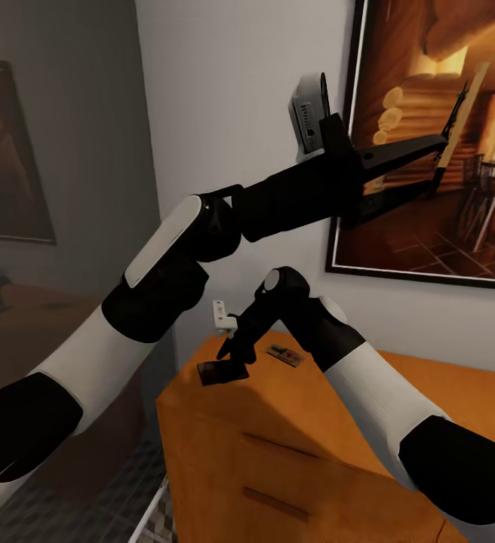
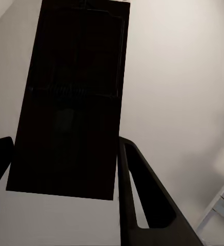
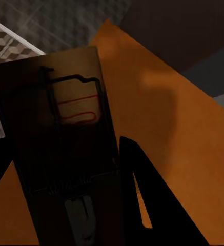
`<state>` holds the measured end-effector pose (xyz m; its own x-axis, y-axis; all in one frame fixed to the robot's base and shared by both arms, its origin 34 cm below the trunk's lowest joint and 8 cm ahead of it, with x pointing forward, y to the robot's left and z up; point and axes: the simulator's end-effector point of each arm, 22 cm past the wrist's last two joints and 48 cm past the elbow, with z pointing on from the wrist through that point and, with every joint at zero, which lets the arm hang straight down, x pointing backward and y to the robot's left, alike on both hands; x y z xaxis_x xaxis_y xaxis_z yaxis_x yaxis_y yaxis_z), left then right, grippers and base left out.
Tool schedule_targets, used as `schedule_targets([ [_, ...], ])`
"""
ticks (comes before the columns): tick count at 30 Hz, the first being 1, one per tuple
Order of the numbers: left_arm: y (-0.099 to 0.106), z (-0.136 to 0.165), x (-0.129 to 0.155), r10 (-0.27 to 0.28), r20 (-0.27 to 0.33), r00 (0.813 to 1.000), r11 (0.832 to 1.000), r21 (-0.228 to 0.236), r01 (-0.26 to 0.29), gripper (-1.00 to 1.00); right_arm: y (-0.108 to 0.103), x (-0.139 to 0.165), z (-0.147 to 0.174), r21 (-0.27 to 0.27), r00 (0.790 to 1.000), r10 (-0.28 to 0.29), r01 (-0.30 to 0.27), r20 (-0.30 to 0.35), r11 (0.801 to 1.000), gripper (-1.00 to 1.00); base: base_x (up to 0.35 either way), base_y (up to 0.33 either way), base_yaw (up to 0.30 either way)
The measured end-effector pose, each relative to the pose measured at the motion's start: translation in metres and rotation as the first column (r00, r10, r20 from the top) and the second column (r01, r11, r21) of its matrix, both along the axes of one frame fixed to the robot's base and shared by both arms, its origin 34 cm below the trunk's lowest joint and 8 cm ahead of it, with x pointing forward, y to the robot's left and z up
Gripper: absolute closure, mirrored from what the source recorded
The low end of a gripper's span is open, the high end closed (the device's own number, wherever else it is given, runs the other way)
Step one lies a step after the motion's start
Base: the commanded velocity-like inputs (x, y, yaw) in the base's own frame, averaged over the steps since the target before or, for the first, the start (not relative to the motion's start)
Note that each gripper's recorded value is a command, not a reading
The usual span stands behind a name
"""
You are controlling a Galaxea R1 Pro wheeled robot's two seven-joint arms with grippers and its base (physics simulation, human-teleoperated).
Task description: Take the four mousetraps from the cabinet in the bathroom and place them on the bathroom floor. Make sure all four end up on the same floor surface, and ensure that at least two of them are either under or directly next to the same bathroom sink.
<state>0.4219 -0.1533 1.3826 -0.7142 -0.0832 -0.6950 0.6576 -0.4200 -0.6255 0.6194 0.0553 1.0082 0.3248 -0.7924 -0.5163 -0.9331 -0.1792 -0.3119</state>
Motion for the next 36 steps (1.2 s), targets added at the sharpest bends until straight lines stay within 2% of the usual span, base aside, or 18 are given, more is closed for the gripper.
schedule_targets([
  [15, -0.001, 0.003, -0.009, 0.010, 0.025, 1.000, 1.000, 0.008, -0.010, 1.00, -0.013, -0.002, -0.010, 0.001, 0.999, -0.028, 0.028, -0.023, 1.000, 1.00, 0.000, 0.000, -0.208],
  [17, -0.001, 0.001, -0.005, 0.034, 0.045, 0.998, 0.999, 0.014, -0.035, 1.00, -0.016, 0.000, -0.005, 0.019, 0.999, -0.038, 0.039, -0.025, 0.999, 1.00, 0.000, 0.000, -0.208],
  [21, 0.013, -0.002, 0.021, 0.137, 0.099, 0.986, 0.990, 0.024, -0.140, 1.00, -0.026, 0.008, 0.008, 0.078, 0.997, -0.075, 0.077, -0.036, 0.994, 1.00, 0.000, 0.000, -0.180],
  [26, 0.059, 0.017, 0.058, 0.251, 0.108, 0.962, 0.968, -0.024, -0.250, 1.00, -0.052, 0.018, 0.001, 0.096, 0.991, -0.125, 0.130, -0.056, 0.987, 1.00, 0.000, 0.000, -0.028],
  [31, 0.044, 0.002, 0.067, 0.252, 0.065, 0.966, 0.968, -0.017, -0.251, 1.00, -0.063, 0.021, -0.022, 0.087, 0.991, -0.117, 0.123, -0.066, 0.989, 1.00, 0.000, 0.000, 0.000],
  [33, 0.045, -0.003, 0.075, 0.253, 0.036, 0.967, 0.967, -0.010, -0.253, 1.00, -0.054, 0.021, -0.012, 0.095, 0.994, -0.102, 0.106, -0.040, 0.990, 1.00, 0.000, 0.000, 0.000],
  [36, 0.054, -0.005, 0.074, 0.242, 0.020, 0.970, 0.970, -0.009, -0.242, 1.00, -0.045, 0.018, -0.002, 0.081, 0.997, -0.081, 0.081, -0.005, 0.993, 1.00, 0.000, 0.000, 0.000],
])
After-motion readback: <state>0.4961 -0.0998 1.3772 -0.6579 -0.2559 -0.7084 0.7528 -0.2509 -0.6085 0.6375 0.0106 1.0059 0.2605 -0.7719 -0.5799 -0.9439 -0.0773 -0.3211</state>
